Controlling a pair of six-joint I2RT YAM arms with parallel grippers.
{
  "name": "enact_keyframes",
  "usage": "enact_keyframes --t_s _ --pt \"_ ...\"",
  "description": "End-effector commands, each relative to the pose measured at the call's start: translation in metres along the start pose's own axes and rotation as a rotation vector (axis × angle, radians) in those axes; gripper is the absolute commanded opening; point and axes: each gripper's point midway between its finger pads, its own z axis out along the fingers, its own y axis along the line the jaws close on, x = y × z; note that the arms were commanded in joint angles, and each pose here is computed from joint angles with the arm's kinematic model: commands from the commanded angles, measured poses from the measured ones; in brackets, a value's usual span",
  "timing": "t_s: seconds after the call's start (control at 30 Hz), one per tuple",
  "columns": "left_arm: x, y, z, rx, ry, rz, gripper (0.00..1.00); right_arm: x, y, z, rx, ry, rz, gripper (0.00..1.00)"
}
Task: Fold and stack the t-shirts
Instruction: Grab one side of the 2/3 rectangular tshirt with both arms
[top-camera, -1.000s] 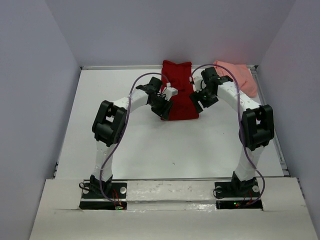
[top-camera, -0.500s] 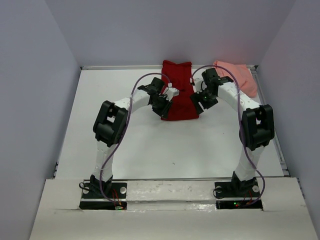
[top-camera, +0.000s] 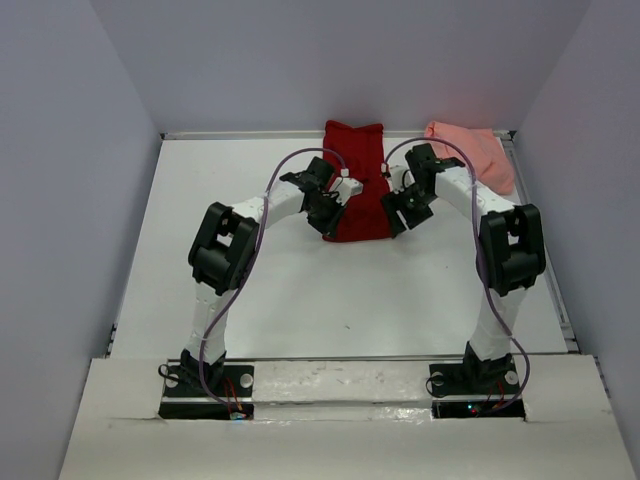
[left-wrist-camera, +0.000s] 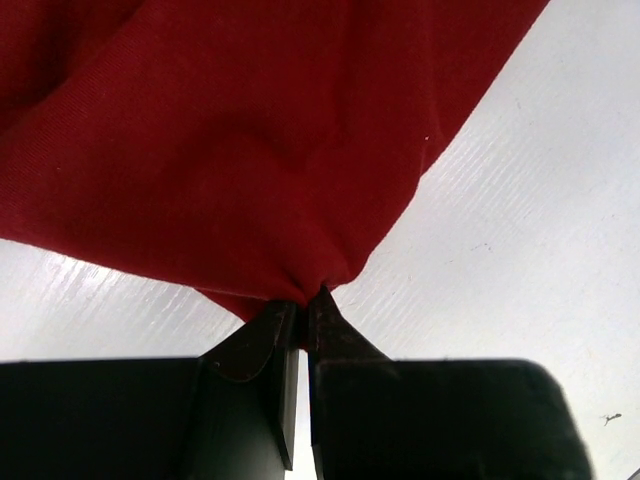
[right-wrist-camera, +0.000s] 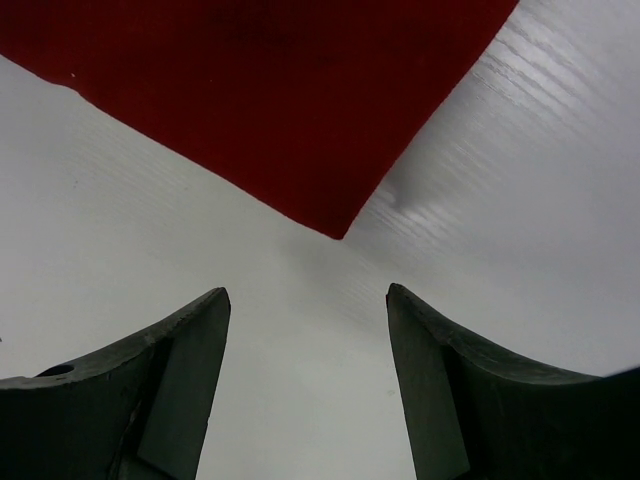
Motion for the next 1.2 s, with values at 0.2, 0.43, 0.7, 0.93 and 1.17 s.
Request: enact_keyframes --t_s 0.2,0.43,0.7,0.93,1.17 --pt "-0.014 -0.005 -0.016 -0.013 -0.035 0.036 0.00 -0.025 -0.003 0.023 -0.088 -0.024 0.026 0.68" --pt "-0.013 -0.006 -0.018 -0.017 -0.035 0.037 0.00 -0.028 -0.008 0.031 -0.098 -0.021 0.028 0.59" --pt "-0.011 -0.005 -0.018 -0.022 -0.031 0.039 0.00 -0.023 -0.013 0.031 -0.091 -0.012 0.033 0.06" --pt "-0.012 -0.005 -0.022 -0.026 -0.028 0.042 0.00 -0.019 -0.015 0.025 -0.087 -0.008 0.040 0.00" --pt "-0.009 -0.006 -0.029 -0.041 -0.032 0.031 0.00 -0.006 -0.008 0.018 -0.097 0.010 0.038 0.00"
